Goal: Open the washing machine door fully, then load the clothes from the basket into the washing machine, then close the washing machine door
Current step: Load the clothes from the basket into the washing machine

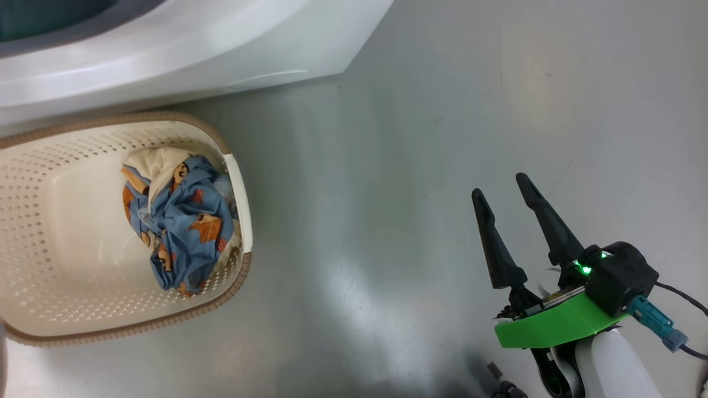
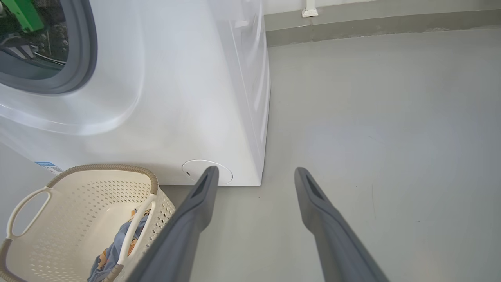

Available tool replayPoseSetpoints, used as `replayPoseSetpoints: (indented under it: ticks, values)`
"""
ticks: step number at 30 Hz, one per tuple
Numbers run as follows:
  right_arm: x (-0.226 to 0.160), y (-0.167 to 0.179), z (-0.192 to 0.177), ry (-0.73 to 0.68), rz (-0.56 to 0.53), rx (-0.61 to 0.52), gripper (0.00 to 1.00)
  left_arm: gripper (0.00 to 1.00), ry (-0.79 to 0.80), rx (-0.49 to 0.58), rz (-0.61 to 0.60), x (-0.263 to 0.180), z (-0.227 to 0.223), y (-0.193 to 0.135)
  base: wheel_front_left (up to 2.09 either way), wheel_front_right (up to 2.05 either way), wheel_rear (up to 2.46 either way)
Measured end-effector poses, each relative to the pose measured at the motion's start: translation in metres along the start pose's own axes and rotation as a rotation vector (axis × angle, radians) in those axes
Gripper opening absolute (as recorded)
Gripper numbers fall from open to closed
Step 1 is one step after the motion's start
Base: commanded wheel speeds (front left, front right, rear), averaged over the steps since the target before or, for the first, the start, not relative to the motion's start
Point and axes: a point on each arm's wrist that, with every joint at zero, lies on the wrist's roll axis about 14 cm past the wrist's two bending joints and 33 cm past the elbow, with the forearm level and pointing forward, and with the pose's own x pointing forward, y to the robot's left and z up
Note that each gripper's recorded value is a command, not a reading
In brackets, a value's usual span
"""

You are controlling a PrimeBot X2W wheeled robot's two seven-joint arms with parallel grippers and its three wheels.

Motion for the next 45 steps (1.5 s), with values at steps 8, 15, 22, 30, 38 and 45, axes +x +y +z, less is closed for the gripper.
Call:
replayPoseSetpoints:
  ticks: [8, 15, 22, 30, 38, 45]
  values:
    - [-0.002, 0.003, 0.012, -0.029, 0.007, 0.008, 1.00, 1.00, -0.036, -0.014, -0.024, -0.006, 0.027, -0.017, 0.00, 0.00, 0.00]
    - [-0.004, 0.004, 0.028, -0.068, 0.006, 0.008, 1.00, 1.00, -0.046, -0.061, -0.038, -0.032, 0.034, -0.029, 0.00, 0.00, 0.00]
    - [-0.006, 0.010, 0.044, -0.110, 0.022, 0.011, 1.00, 1.00, -0.079, -0.135, -0.007, -0.065, 0.045, -0.021, 0.00, 0.00, 0.00]
    - [-0.022, 0.021, 0.060, -0.146, 0.047, 0.016, 1.00, 1.00, -0.127, -0.153, 0.025, -0.117, 0.060, -0.007, 0.00, 0.00, 0.00]
    - [-0.043, 0.033, 0.076, -0.181, 0.075, 0.015, 1.00, 1.00, -0.201, -0.157, 0.055, -0.176, 0.080, 0.000, 0.00, 0.00, 0.00]
    - [-0.067, 0.039, 0.086, -0.211, 0.085, 0.017, 1.00, 1.00, -0.236, -0.162, 0.103, -0.235, 0.083, 0.010, 0.00, 0.00, 0.00]
